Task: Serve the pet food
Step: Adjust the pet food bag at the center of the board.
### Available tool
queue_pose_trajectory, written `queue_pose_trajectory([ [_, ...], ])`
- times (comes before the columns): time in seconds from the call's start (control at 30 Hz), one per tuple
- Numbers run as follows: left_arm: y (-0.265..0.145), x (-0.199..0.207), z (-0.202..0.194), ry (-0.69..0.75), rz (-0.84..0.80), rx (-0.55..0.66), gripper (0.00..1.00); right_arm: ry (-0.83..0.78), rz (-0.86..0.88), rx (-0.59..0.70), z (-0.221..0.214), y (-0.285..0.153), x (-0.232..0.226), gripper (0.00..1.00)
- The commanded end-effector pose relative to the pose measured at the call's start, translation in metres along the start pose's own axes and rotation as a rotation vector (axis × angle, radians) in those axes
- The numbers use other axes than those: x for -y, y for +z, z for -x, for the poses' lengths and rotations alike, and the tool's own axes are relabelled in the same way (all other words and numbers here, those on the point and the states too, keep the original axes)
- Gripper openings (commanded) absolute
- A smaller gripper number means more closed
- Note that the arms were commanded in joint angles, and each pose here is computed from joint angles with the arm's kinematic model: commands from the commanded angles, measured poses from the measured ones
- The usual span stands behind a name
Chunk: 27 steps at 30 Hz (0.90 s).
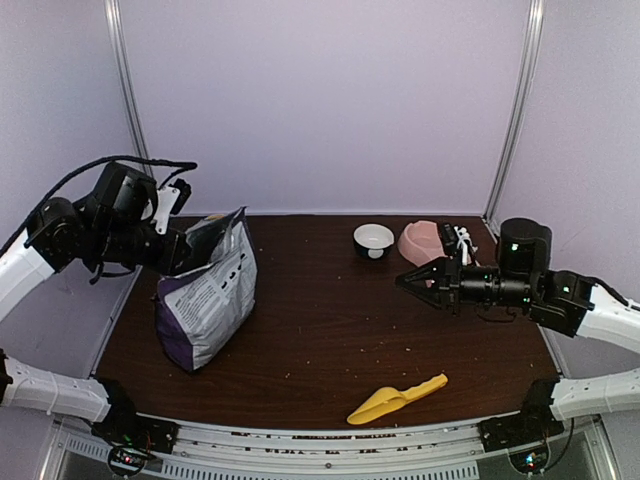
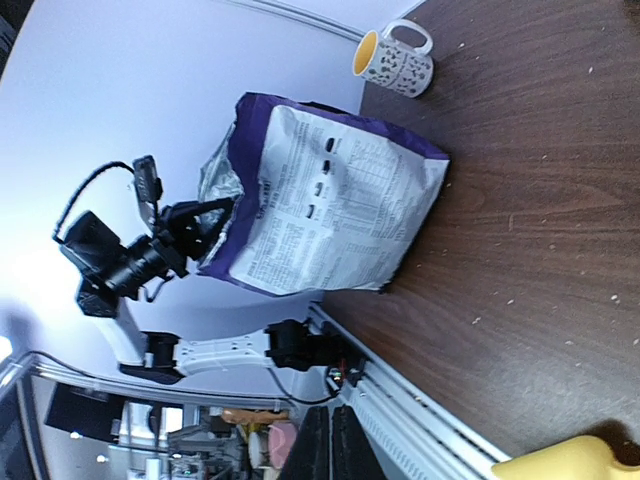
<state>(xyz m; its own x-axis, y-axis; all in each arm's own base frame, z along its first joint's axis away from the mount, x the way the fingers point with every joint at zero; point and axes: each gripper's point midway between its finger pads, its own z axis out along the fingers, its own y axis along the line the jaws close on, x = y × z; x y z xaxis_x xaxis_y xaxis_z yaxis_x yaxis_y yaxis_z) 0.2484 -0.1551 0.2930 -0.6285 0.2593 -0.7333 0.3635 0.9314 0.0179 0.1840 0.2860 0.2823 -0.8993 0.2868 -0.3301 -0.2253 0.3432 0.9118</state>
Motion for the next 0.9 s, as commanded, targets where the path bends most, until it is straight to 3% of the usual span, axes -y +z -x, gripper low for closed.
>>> queue_pose_trajectory([
  [0.0,-0.032,0.044,0.085,-0.181,-0.172,0.441,0.00,0.240,0.155,-0.092,-0.010,-0.014,-0.032,0.00],
  [0.1,-0.022,0.093,0.087,-0.183,-0.310,0.481,0.00,0.341,0.179,-0.118,-0.012,-0.015,-0.036,0.00],
  [0.37,0.000,0.193,0.095,-0.115,-0.496,0.477,0.00,0.570,0.364,-0.142,-0.006,-0.011,-0.049,0.00],
  [0.7,0.009,0.245,0.097,-0.144,-0.618,0.496,0.00,0.677,0.318,-0.093,-0.001,0.000,-0.025,0.00],
  [0.87,0.011,0.270,0.097,-0.138,-0.672,0.491,0.00,0.632,0.171,-0.059,-0.003,0.012,0.001,0.00],
])
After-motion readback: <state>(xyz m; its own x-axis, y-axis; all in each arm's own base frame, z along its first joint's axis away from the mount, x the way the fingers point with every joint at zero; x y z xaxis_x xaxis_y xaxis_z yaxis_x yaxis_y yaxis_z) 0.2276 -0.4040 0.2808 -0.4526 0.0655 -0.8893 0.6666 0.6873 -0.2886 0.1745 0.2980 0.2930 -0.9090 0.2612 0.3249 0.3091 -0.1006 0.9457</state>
